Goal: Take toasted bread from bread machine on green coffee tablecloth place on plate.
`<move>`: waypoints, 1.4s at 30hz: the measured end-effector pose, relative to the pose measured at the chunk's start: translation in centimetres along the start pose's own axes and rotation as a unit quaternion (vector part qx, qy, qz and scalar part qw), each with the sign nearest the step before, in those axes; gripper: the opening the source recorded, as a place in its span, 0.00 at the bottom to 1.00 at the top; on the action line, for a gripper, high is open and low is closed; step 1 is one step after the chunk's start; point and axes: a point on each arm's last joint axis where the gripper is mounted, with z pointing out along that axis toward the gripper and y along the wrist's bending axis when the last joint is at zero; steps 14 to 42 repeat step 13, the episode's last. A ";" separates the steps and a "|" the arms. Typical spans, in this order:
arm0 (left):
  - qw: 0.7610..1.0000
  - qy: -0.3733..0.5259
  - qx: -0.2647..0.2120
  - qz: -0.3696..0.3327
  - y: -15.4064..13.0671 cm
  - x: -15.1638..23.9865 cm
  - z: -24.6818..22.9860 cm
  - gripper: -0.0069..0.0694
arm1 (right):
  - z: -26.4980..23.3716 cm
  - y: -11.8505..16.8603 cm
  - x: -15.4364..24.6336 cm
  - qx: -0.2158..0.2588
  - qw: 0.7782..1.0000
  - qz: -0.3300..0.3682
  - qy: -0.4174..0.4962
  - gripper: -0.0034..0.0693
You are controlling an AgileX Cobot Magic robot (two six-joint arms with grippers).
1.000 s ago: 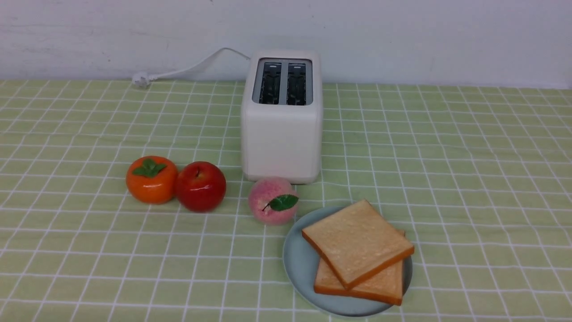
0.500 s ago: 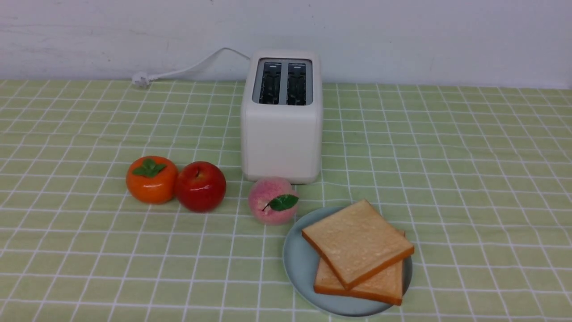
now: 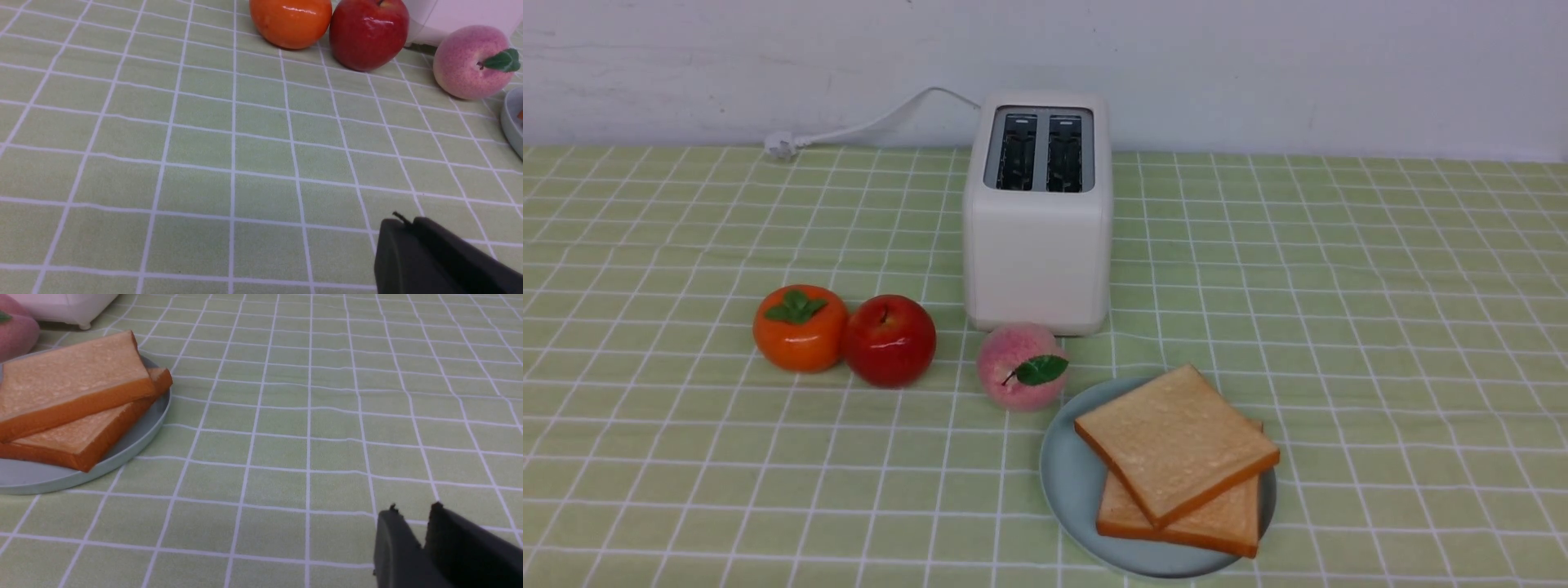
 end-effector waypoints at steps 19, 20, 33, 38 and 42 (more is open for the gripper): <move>1.000 0.000 0.000 0.000 0.0 0.0 0.0 0.13 | 0.0 0.0 0.0 0.000 1.000 0.000 0.000 0.25; 1.000 0.000 0.000 0.000 0.0 0.0 0.0 0.13 | 0.0 0.0 0.0 0.000 1.000 0.000 0.000 0.25; 1.000 0.000 0.000 0.000 0.0 0.0 0.0 0.13 | 0.0 0.0 0.0 0.000 1.000 0.000 0.000 0.25; 1.000 0.000 0.000 0.000 0.0 0.0 0.0 0.13 | 0.0 0.0 0.0 0.000 1.000 0.000 0.000 0.25; 1.000 0.000 0.000 0.000 0.0 0.0 0.0 0.13 | 0.0 0.0 0.0 0.000 1.000 0.000 0.000 0.25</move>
